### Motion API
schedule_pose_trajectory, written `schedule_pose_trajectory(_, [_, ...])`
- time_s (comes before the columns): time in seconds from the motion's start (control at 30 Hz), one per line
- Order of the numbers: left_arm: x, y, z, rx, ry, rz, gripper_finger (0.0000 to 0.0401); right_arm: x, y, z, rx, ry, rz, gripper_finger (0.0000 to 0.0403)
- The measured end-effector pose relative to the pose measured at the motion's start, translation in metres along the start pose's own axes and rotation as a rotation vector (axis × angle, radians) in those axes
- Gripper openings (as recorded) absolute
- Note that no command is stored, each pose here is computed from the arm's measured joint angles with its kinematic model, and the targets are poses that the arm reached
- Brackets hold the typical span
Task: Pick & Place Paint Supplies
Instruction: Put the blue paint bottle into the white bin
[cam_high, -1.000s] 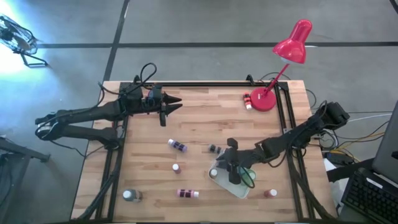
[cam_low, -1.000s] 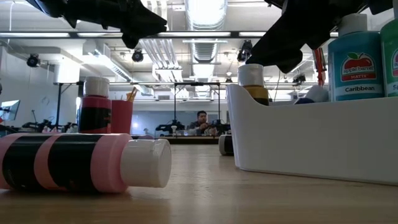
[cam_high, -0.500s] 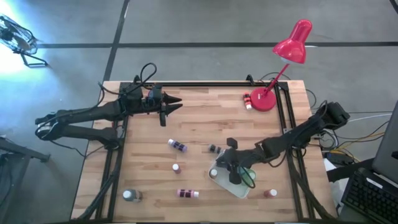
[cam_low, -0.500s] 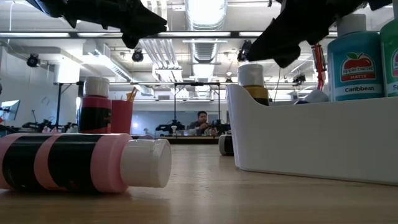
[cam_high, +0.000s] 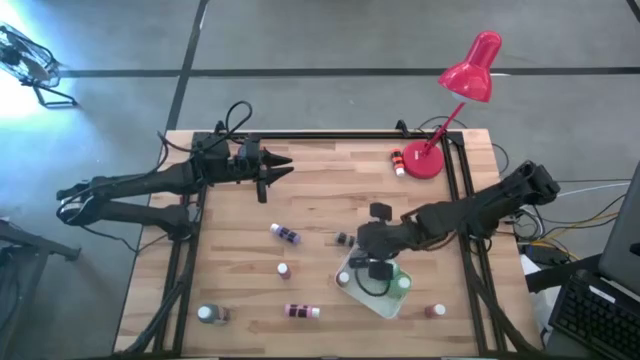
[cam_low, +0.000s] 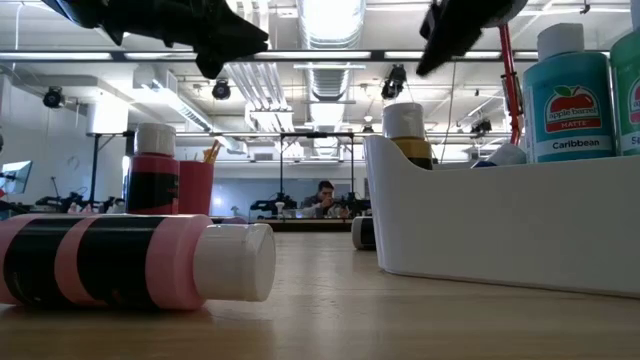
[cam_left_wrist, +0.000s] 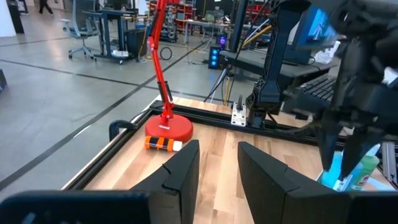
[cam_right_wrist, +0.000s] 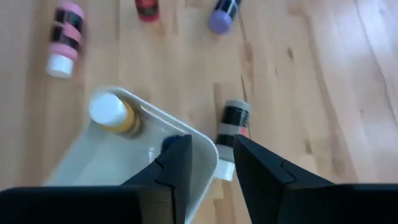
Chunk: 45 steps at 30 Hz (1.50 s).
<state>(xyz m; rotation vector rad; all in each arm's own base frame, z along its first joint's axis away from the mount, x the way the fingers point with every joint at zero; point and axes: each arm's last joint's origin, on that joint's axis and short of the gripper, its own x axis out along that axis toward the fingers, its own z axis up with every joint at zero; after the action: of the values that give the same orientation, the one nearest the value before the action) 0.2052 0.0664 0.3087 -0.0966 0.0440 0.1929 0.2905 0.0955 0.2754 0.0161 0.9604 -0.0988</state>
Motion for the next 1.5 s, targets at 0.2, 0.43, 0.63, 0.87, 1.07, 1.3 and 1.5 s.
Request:
schedule_pose_trajectory(0.2, [0.000, 0.000, -0.006, -0.033, 0.062, -0.007, 0.0116, -0.012, 0.008, 0.027, 0.018, 0.086, 0.068, 0.0140])
schedule_pose_trajectory(0.43, [-0.001, 0.000, -0.010, -0.041, 0.106, -0.008, 0.0116, 0.018, 0.023, 0.042, -0.004, 0.316, 0.004, 0.0167])
schedule_pose_trajectory(0.63, [-0.003, 0.000, -0.013, -0.041, 0.142, -0.006, 0.0117, 0.037, 0.035, 0.053, 0.051, 0.454, -0.046, 0.0183])
schedule_pose_trajectory(0.87, [-0.004, 0.000, -0.016, -0.048, 0.214, 0.000, 0.0117, 0.053, 0.047, 0.057, 0.094, 0.555, -0.122, 0.0175])
schedule_pose_trajectory(1.07, [-0.005, 0.000, -0.017, -0.040, 0.224, 0.000, 0.0117, 0.067, 0.057, 0.051, 0.077, 0.640, -0.181, 0.0157])
schedule_pose_trajectory(1.3, [-0.005, 0.000, -0.017, -0.040, 0.225, 0.000, 0.0117, 0.074, 0.066, 0.045, 0.060, 0.657, -0.189, 0.0145])
schedule_pose_trajectory(1.5, [-0.005, 0.000, -0.017, -0.040, 0.225, 0.000, 0.0117, 0.072, 0.072, 0.042, 0.044, 0.656, -0.181, 0.0133])
